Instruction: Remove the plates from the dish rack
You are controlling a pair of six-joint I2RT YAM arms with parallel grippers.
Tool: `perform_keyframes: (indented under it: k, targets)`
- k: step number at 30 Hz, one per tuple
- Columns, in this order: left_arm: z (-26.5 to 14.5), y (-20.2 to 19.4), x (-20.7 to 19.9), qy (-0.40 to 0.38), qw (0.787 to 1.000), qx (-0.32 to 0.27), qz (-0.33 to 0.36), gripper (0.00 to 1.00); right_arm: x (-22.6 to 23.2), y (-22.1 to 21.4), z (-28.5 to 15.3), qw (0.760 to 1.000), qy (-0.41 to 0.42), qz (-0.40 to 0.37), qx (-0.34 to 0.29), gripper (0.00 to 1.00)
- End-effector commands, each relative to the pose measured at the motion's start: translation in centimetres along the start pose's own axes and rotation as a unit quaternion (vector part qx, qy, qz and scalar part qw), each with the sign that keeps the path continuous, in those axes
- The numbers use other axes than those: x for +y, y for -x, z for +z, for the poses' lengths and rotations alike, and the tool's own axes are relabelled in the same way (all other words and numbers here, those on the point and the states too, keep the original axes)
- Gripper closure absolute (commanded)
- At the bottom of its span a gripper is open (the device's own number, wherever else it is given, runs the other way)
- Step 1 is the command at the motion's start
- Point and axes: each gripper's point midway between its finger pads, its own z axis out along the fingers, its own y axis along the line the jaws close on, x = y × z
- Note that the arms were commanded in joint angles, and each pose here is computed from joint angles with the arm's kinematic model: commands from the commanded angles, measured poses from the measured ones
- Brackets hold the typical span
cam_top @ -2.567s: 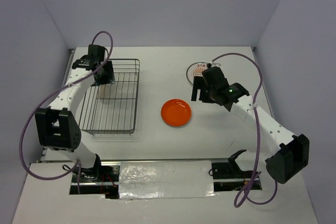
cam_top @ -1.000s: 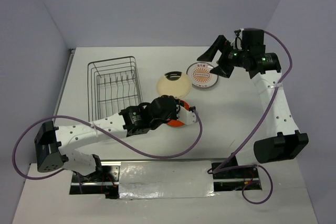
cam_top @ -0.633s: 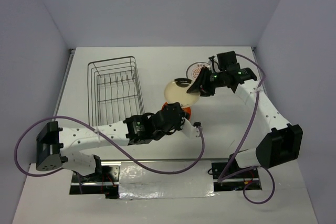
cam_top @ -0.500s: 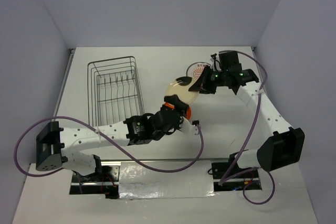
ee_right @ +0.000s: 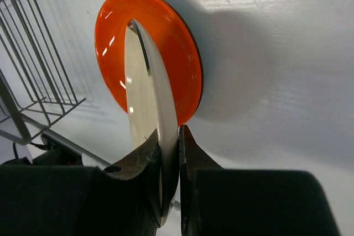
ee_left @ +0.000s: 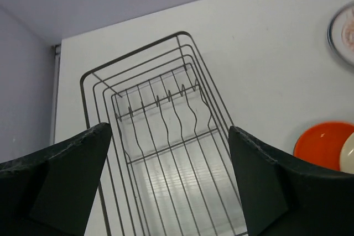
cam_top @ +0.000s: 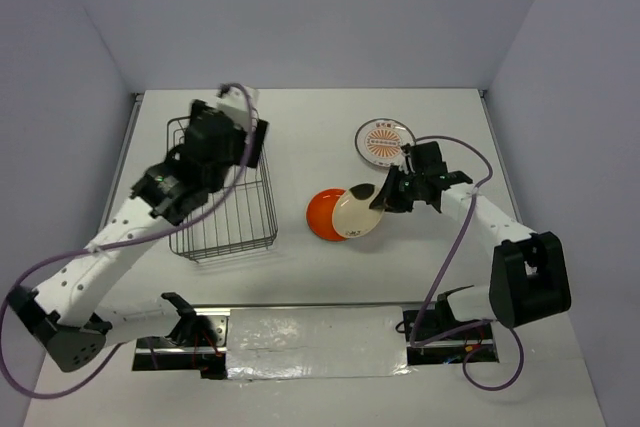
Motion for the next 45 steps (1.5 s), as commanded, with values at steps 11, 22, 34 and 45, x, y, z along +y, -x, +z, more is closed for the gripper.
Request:
perform_keyframes:
  k: [11,22,34,45]
  targets:
    - [-0.3,-6.2,3.9,0.005,0.96,0.167,-0.224,0.01,0.4,-2.2,6.5,0.989,-0.078,-0.116,0.048,0.37]
    - [-0.2,-8.6,8.5,0.092,0.943,0.198,-0.252,0.0,2.8,2.7,-2.7,0.966,-0.197,-0.137,-0.092,0.21]
    - [-3.9,-5.9,13.3,0.161,0.936,0.135,-0.282,0.0,8.0,7.6,-24.4,0.922,-0.171,-0.193,-0.288,0.0]
    - [-8.6,-12.1,12.8,0.218,0.93,0.169,-0.245,0.01,3.1,2.6,-31.4,0.914,-0.177,-0.153,-0.332,0.0]
